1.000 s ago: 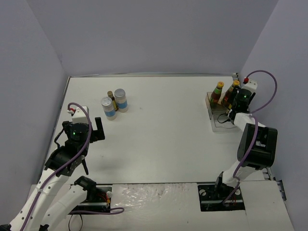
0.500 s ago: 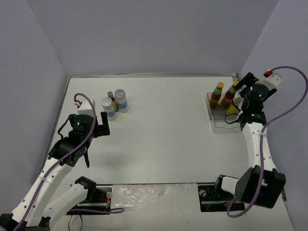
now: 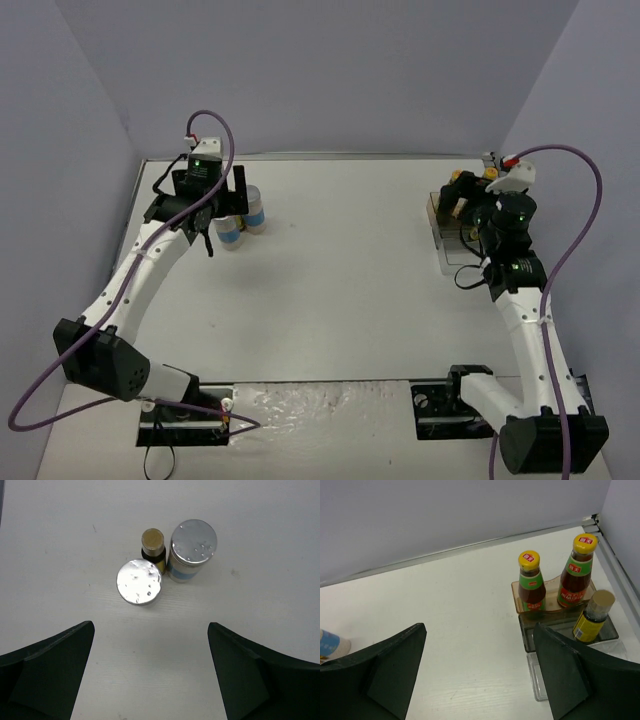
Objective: Organize the condiment bottles
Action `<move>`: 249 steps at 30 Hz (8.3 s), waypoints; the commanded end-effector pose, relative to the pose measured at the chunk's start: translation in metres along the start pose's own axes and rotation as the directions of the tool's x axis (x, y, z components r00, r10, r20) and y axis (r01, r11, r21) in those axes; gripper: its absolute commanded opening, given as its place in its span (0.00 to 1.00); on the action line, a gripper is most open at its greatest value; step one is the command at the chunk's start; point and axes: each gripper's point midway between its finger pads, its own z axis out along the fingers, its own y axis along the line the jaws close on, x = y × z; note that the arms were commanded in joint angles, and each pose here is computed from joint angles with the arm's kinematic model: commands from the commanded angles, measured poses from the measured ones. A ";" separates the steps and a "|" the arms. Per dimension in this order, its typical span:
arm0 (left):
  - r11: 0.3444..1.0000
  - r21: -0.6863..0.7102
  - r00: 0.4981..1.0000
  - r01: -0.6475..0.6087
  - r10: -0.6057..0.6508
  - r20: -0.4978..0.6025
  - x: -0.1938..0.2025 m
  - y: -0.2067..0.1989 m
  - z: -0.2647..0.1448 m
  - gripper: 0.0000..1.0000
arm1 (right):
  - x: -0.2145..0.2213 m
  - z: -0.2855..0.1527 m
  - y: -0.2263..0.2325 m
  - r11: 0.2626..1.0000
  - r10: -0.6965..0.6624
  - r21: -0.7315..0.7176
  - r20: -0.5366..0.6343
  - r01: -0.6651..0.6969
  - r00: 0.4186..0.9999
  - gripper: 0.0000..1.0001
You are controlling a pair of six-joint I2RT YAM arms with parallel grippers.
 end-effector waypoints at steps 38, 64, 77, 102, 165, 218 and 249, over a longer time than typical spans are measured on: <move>1.000 -0.011 0.984 0.023 -0.025 -0.176 -0.026 0.010 0.127 0.53 | 0.068 -0.062 0.005 0.986 -0.101 -0.141 -0.098 0.086 0.990 0.89; 1.000 -0.018 0.977 0.011 -0.015 -0.215 -0.016 0.008 0.149 0.24 | 0.076 -0.059 0.000 0.988 -0.112 -0.124 -0.120 0.098 0.986 0.90; 0.993 -0.104 0.991 0.059 -0.071 -0.117 -0.058 0.059 0.131 0.00 | 0.081 -0.060 0.009 0.981 -0.137 -0.156 -0.125 0.117 0.983 0.89; 0.992 -0.102 0.977 0.076 -0.095 -0.193 0.030 0.083 -0.033 0.00 | 0.072 -0.060 0.023 0.974 -0.152 -0.188 -0.107 0.130 0.983 0.89; 0.957 0.272 0.993 -0.104 0.085 0.080 0.004 -0.128 -0.052 0.94 | 0.071 -0.044 0.104 0.909 -0.159 -0.407 -0.128 0.094 0.979 1.00; 0.992 -0.089 0.985 0.091 -0.077 0.155 0.101 0.077 -0.083 0.97 | 0.202 0.033 0.230 0.842 -0.370 -0.451 -0.085 0.295 0.925 0.01; 0.991 -0.088 0.983 0.103 -0.088 0.159 0.099 0.080 -0.083 0.97 | 0.007 0.067 -0.052 0.963 -0.218 0.183 0.084 0.200 0.972 0.00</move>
